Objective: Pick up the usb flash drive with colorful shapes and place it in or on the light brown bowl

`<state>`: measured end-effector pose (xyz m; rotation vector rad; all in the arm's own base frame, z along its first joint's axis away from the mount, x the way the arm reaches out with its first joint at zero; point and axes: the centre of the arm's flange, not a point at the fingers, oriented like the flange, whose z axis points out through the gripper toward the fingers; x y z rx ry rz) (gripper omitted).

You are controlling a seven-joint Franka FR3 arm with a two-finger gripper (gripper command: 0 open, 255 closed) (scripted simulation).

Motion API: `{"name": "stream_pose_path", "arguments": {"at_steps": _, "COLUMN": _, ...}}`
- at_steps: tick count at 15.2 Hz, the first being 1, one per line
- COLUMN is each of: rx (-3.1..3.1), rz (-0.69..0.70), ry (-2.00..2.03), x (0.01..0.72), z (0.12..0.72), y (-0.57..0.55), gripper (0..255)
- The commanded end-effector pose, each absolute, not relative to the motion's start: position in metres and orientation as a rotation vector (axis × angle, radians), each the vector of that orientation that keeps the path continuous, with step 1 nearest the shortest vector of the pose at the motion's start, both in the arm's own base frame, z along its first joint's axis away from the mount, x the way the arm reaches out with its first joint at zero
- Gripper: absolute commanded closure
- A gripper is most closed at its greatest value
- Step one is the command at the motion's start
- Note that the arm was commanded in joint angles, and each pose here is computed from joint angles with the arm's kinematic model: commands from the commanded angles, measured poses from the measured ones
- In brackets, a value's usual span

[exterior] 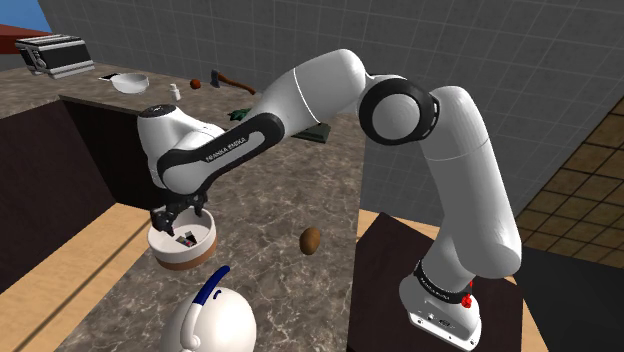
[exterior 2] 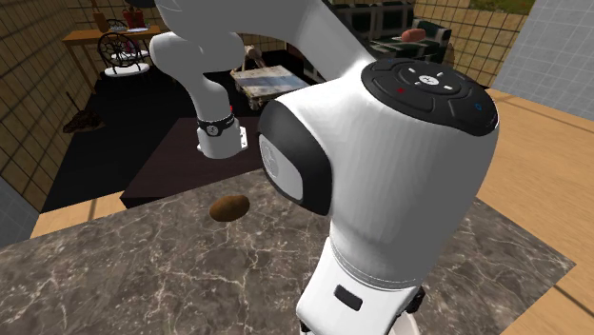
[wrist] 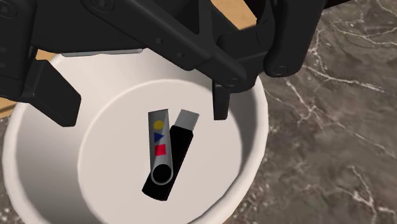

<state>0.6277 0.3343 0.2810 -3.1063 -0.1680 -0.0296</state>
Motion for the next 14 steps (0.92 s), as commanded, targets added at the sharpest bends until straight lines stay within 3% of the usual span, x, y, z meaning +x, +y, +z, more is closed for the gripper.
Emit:
{"name": "stream_pose_path", "arguments": {"at_steps": 1, "rx": -3.106, "rz": -0.03, "ry": -0.168, "x": 0.628, "z": 0.281, "y": 0.334, "gripper": 0}}
{"name": "stream_pose_path", "arguments": {"at_steps": 6, "rx": -3.106, "rz": -0.03, "ry": -0.168, "x": 0.627, "z": 0.331, "y": 0.333, "gripper": 0}}
{"name": "stream_pose_path", "arguments": {"at_steps": 14, "rx": -3.106, "rz": -0.03, "ry": -0.168, "x": 0.627, "z": 0.331, "y": 0.333, "gripper": 0}}
